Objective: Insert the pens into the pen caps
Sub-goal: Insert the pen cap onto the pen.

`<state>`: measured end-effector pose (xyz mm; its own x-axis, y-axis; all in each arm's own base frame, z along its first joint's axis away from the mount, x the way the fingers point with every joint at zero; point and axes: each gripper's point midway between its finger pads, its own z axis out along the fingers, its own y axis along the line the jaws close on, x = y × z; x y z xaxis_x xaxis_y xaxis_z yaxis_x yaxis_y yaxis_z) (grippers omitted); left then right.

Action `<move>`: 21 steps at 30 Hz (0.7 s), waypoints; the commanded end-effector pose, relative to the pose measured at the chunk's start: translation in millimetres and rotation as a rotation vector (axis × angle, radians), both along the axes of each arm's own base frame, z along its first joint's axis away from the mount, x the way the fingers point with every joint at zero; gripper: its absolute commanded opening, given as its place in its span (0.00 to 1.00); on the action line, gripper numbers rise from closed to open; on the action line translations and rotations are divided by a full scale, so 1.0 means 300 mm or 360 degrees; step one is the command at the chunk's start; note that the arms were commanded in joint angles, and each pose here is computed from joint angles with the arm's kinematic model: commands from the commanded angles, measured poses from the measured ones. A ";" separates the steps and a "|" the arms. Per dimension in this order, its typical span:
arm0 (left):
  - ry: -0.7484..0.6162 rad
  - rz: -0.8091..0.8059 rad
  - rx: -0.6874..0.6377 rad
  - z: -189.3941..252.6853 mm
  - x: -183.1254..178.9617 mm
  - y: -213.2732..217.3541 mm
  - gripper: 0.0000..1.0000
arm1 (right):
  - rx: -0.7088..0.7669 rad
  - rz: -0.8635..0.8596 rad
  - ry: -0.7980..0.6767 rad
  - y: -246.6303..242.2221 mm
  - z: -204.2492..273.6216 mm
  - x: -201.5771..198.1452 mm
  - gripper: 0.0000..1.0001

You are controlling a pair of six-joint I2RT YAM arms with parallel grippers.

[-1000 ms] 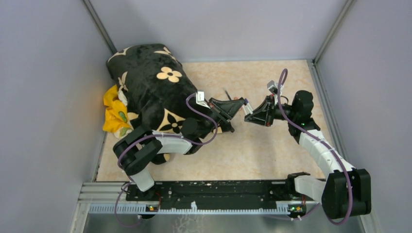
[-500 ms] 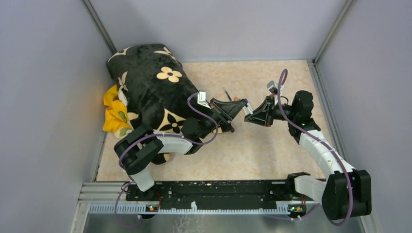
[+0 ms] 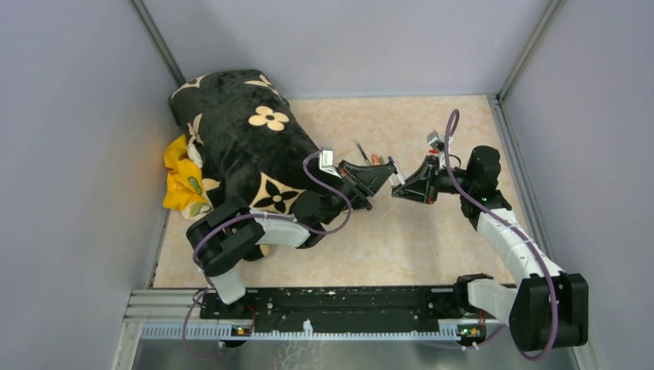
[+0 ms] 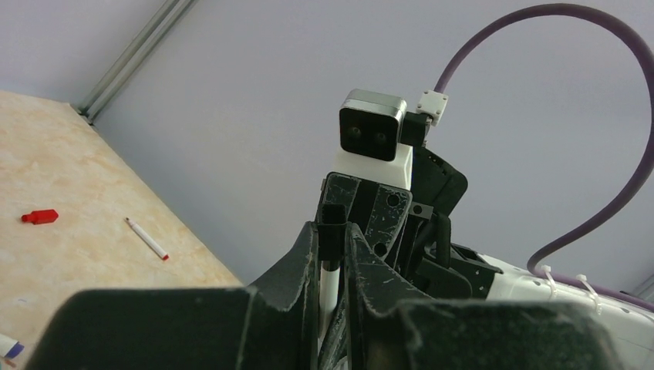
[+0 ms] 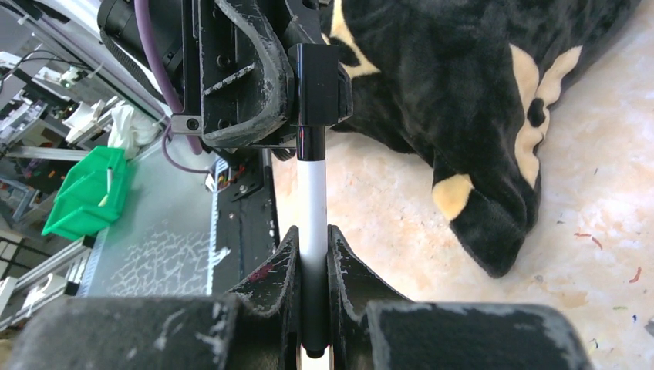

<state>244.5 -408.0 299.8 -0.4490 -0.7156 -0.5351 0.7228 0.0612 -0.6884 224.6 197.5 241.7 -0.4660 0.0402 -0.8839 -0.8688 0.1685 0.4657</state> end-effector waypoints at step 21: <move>-0.0135 0.0077 0.0150 0.011 -0.195 0.080 0.71 | -0.0083 0.0105 -0.0553 -0.023 0.036 -0.044 0.00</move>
<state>186.9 -407.9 284.3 -0.4883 -0.6522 -0.5797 0.7209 0.0729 -0.6892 208.9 192.1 231.8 -0.3522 -0.0083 -0.9359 -0.9296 0.1192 0.3488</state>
